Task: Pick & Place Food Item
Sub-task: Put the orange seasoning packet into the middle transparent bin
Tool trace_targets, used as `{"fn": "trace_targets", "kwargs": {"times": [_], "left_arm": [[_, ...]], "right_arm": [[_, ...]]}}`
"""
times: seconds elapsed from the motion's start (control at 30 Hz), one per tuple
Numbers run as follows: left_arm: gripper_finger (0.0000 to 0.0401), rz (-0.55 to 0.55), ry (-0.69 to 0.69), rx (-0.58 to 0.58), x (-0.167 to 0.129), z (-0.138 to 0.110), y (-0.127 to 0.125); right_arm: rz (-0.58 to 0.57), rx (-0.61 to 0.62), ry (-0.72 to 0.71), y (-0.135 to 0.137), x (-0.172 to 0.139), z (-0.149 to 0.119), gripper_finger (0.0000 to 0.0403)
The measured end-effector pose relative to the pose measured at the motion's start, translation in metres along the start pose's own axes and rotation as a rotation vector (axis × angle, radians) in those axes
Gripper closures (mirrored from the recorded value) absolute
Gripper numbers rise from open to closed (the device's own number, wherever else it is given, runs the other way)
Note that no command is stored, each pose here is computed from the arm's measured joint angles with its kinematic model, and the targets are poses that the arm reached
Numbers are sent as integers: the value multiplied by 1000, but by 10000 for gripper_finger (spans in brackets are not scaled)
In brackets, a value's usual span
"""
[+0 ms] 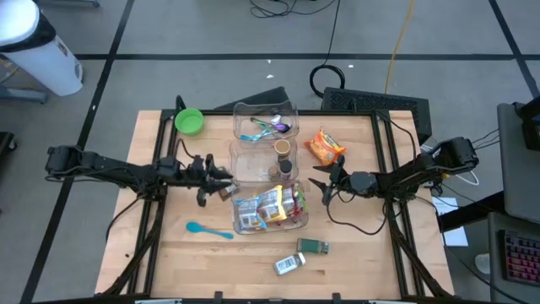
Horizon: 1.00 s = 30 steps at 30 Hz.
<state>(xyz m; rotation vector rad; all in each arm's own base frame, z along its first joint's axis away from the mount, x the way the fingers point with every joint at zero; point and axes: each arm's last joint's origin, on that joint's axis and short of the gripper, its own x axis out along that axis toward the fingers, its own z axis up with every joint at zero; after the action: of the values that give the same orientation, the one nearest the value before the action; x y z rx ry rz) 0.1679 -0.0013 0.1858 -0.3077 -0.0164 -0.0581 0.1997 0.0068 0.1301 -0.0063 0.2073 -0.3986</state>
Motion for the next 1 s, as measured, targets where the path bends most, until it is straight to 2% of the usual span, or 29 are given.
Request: {"fn": "trace_targets", "kwargs": {"times": [0.1, 0.4, 0.7, 1.0], "left_arm": [[265, -38, 16, -9, 0, -1, -3], [265, -25, 11, 34, 0, -1, -2], [265, -29, -35, 87, -7, 8, -4], [265, 119, 146, 4, -25, -4, 2]], "right_arm": [[0, 0, 0, 0, 0, 0, 190], [1, -1, 1, 0, 0, 0, 190], [53, -131, -80, 10, -6, 8, 190], [108, -172, -134, 19, -15, 16, 190]]}}
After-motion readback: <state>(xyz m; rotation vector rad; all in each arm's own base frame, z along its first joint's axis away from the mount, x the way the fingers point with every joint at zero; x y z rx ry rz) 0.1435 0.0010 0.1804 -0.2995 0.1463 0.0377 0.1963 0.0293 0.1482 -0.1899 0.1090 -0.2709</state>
